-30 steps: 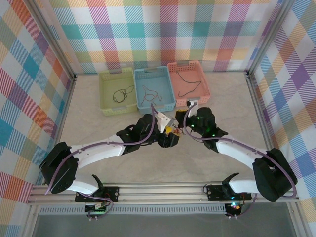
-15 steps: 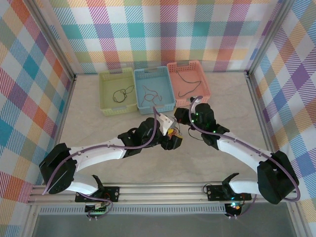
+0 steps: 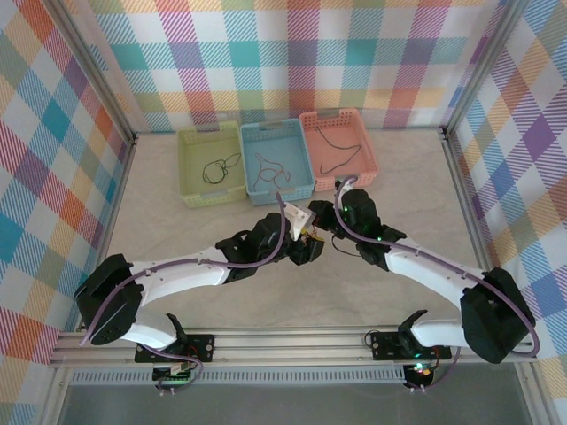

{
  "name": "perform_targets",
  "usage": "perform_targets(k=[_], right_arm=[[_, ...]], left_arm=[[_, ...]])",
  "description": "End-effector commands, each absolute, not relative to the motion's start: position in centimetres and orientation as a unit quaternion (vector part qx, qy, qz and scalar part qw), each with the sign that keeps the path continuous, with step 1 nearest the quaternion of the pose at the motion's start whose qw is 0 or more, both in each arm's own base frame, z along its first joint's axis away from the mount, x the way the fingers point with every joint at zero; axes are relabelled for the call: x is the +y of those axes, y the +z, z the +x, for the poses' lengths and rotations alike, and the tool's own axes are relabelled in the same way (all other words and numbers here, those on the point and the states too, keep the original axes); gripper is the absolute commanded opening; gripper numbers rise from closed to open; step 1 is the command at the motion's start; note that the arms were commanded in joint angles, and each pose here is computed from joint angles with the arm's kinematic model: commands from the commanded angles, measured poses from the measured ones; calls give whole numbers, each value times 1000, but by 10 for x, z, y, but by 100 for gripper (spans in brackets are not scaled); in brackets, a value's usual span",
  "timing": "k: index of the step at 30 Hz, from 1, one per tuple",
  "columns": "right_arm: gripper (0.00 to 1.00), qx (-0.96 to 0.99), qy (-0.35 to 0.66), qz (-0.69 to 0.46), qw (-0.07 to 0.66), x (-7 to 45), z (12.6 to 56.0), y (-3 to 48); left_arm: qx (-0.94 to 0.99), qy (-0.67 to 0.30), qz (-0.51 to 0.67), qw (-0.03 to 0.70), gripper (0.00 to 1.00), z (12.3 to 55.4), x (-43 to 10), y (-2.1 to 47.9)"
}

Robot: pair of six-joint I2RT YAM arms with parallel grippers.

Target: Untangle the cables

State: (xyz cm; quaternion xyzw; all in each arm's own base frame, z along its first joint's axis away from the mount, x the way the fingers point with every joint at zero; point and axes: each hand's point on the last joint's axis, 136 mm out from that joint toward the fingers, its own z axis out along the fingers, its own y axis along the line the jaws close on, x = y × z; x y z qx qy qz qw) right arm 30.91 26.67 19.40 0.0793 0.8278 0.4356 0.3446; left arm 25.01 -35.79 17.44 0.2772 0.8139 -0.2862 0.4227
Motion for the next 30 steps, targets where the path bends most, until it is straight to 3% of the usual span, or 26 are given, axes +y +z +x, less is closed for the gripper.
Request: perform_targets(k=[1, 2, 5, 7, 18, 30], right_arm=[[0, 818, 447, 79, 353, 268, 307, 212], [0, 819, 446, 78, 354, 268, 306, 212], [0, 820, 436, 72, 362, 264, 305, 212], [0, 823, 423, 66, 374, 259, 305, 212], [0, 840, 306, 5, 449, 229, 312, 202], [3, 842, 194, -82, 497, 214, 325, 189]], left_arm=[[811, -271, 259, 448, 54, 259, -360, 191], [813, -267, 258, 449, 51, 259, -358, 190], [814, -259, 253, 455, 27, 261, -354, 193], [813, -254, 248, 462, 20, 261, -348, 197], [800, -245, 219, 501, 1, 260, -323, 219], [793, -263, 215, 506, 0, 255, -320, 229]])
